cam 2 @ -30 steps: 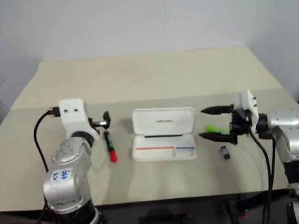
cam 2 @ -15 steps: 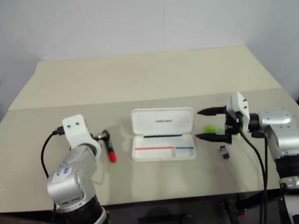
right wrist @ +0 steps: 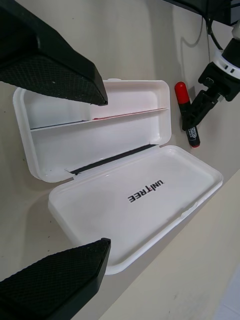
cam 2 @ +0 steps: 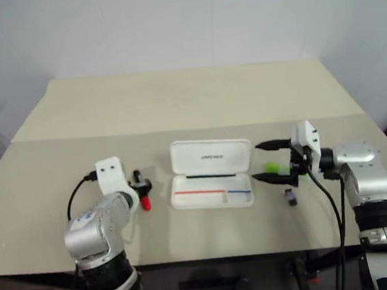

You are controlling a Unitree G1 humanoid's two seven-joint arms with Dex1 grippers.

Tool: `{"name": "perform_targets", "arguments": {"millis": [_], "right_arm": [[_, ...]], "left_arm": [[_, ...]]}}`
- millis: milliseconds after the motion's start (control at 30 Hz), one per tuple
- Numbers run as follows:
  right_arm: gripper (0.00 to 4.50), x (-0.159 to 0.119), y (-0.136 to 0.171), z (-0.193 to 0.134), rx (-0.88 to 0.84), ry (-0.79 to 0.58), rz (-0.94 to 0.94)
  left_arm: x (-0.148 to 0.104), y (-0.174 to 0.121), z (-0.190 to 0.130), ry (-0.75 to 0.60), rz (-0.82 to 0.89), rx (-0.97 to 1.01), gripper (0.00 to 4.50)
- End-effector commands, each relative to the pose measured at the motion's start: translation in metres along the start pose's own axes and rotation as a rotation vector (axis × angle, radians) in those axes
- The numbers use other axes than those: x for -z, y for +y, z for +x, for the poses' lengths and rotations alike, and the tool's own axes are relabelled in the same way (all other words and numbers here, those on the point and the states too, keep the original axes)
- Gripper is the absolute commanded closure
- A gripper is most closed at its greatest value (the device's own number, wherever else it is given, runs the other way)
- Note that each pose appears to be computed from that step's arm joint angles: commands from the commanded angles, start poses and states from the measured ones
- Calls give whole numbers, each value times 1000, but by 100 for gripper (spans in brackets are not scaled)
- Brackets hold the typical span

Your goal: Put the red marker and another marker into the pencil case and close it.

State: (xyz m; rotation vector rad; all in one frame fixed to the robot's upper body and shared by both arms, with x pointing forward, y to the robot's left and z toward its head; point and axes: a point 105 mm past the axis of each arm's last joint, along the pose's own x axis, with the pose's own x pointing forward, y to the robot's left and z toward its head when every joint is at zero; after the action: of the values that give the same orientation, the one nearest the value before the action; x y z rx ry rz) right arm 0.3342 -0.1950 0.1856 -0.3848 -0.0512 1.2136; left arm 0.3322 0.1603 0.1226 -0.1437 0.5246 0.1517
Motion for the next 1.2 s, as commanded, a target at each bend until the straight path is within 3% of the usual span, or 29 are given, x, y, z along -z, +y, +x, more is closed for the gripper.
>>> {"name": "perform_targets", "arguments": {"millis": [33,367,400,467,733,800,1000,1200], "right_arm": [[0,-8,-3,0,16,-24,-42],[0,-7,-4,5,34,-39,-48],[0,-8,-4,6,37,-42,-50],[0,-9,-5,7,42,-46,-53],[0,-10,-7,6,61,-49,-62],[0,-11,-8,6,64,-51,-63],[0,-15,-9,4,72,-73,-56],[0,-22,-4,1,41,-110,-40]], "left_arm": [[-5,-6,0,8,64,25,5],[-10,-2,11,39,286,36,5],[-11,-3,13,43,288,42,22],[-12,-4,15,42,287,47,65],[-13,2,19,23,243,36,343],[-14,4,19,20,239,29,394],[-31,6,14,-47,243,51,394],[-82,17,-7,-247,396,98,394]]}}
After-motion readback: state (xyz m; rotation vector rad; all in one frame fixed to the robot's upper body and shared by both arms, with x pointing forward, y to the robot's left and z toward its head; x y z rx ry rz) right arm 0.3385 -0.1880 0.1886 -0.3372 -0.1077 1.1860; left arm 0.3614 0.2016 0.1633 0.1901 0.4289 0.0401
